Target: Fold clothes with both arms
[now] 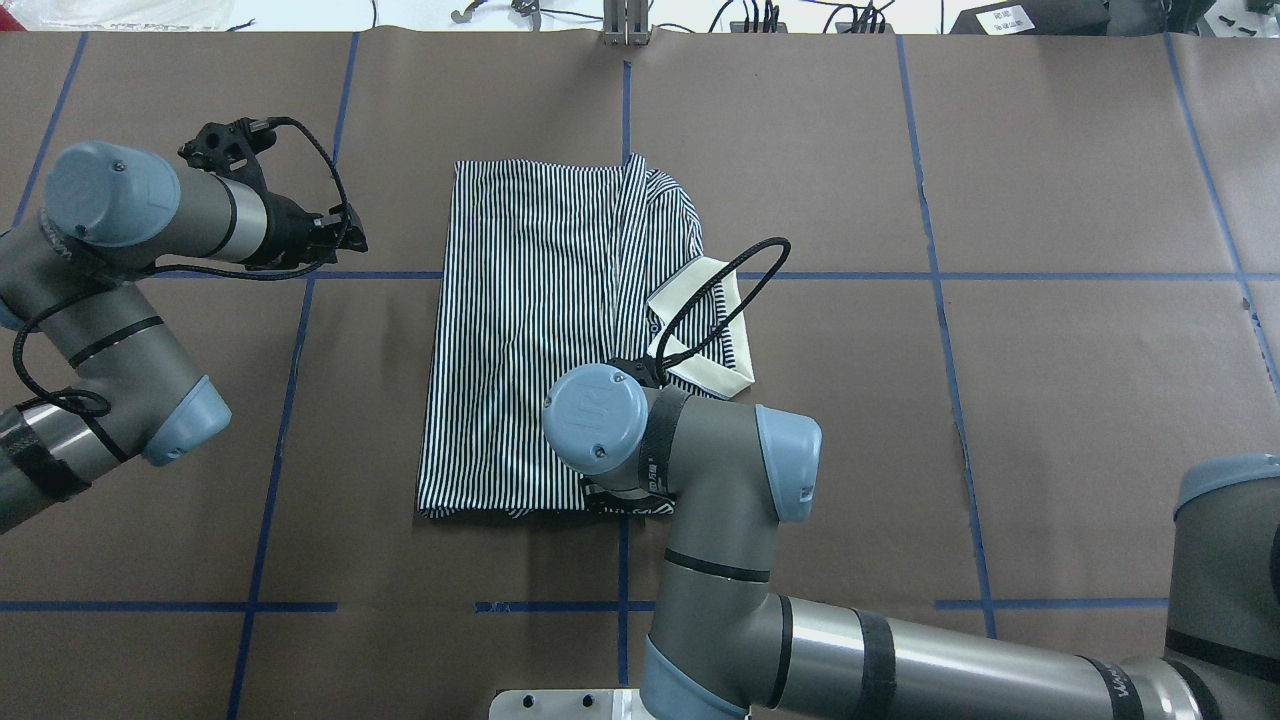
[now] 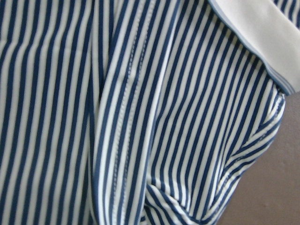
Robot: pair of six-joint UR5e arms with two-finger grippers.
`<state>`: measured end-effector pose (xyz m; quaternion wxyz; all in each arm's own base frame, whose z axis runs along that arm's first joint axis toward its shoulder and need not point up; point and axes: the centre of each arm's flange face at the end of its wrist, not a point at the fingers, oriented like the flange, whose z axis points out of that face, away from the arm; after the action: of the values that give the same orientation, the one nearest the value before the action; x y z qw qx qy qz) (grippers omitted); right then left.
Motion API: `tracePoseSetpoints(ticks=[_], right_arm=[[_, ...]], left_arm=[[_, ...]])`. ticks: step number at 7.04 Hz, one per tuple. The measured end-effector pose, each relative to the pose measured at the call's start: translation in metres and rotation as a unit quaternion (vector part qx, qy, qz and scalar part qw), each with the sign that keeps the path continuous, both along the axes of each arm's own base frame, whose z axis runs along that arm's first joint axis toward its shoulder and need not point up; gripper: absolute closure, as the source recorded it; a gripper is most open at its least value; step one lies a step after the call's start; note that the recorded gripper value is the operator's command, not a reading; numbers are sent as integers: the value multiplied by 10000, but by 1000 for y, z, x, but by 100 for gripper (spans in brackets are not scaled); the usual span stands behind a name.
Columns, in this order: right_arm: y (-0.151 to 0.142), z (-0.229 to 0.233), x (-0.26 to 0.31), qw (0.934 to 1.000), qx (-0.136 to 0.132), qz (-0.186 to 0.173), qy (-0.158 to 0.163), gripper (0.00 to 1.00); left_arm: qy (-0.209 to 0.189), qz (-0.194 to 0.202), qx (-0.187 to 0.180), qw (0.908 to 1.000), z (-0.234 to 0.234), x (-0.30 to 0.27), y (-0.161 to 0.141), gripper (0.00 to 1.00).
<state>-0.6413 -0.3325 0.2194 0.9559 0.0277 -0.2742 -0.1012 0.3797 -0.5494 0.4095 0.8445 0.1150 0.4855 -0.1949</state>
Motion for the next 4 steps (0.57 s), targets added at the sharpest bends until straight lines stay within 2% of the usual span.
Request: tracePoseSetpoints(ticks=[1,3,4], right_arm=[[1,12,14,10000,42,-70,51,0],[17,57,79,9997,83,-175,153,0],[27,60,101,9996,103,-213,135,0]], left_arm=[[4,3,6,10000,0,0,0,53],[5,12,15,10000,-1,1,0,53],[2,17,21,10000,-1,1,0,53]])
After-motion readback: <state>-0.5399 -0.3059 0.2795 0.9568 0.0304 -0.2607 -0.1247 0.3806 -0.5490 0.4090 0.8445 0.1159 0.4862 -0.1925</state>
